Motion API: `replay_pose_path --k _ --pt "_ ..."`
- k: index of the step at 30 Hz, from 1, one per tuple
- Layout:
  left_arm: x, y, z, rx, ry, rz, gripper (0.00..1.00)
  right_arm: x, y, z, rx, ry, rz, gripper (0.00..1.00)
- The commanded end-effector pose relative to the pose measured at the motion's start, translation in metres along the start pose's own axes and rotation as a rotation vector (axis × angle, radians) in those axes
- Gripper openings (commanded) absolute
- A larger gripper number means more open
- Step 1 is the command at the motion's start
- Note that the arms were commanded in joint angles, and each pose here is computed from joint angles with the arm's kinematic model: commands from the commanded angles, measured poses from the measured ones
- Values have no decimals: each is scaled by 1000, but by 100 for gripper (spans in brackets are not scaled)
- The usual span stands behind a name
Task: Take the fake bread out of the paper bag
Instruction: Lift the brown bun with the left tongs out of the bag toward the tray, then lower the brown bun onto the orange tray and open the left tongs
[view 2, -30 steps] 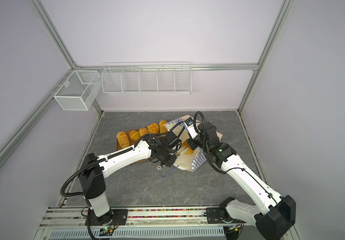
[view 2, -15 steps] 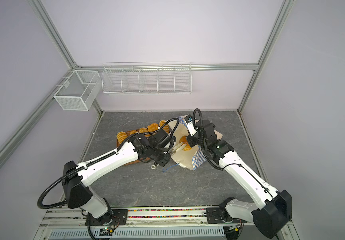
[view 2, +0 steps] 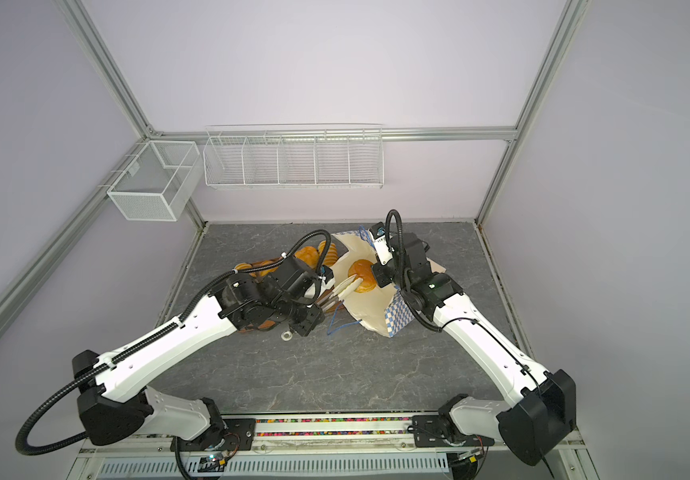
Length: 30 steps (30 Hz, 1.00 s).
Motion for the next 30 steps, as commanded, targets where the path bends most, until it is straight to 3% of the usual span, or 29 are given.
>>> replay_pose_path --k 1,10,17,25,30 --pt "7 19 11 -50 16 -70 0 -3 -3 -7 20 -39 -3 7" --pt "25 67 27 -63 63 -233 0 1 -12 -18 38 -92 14 7" --pt "45 86 57 -183 215 -324 0 2 -15 -17 25 -99 13 7" --pt "84 42 116 -297 592 -168 0 0 -9 -16 12 -93 1 7" --pt "107 2 139 -266 799 -62 0 0 -4 -16 12 -85 -2 7"
Point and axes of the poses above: each gripper's point midway between its finger pads, its own y axis back along the fingers, its own z axis along the line the jaws close on, x = y × z, the point moved 6 cm from there along y, back along the fingers, and after that the axes turned 7 degrees about y, right-handed, at the moved point
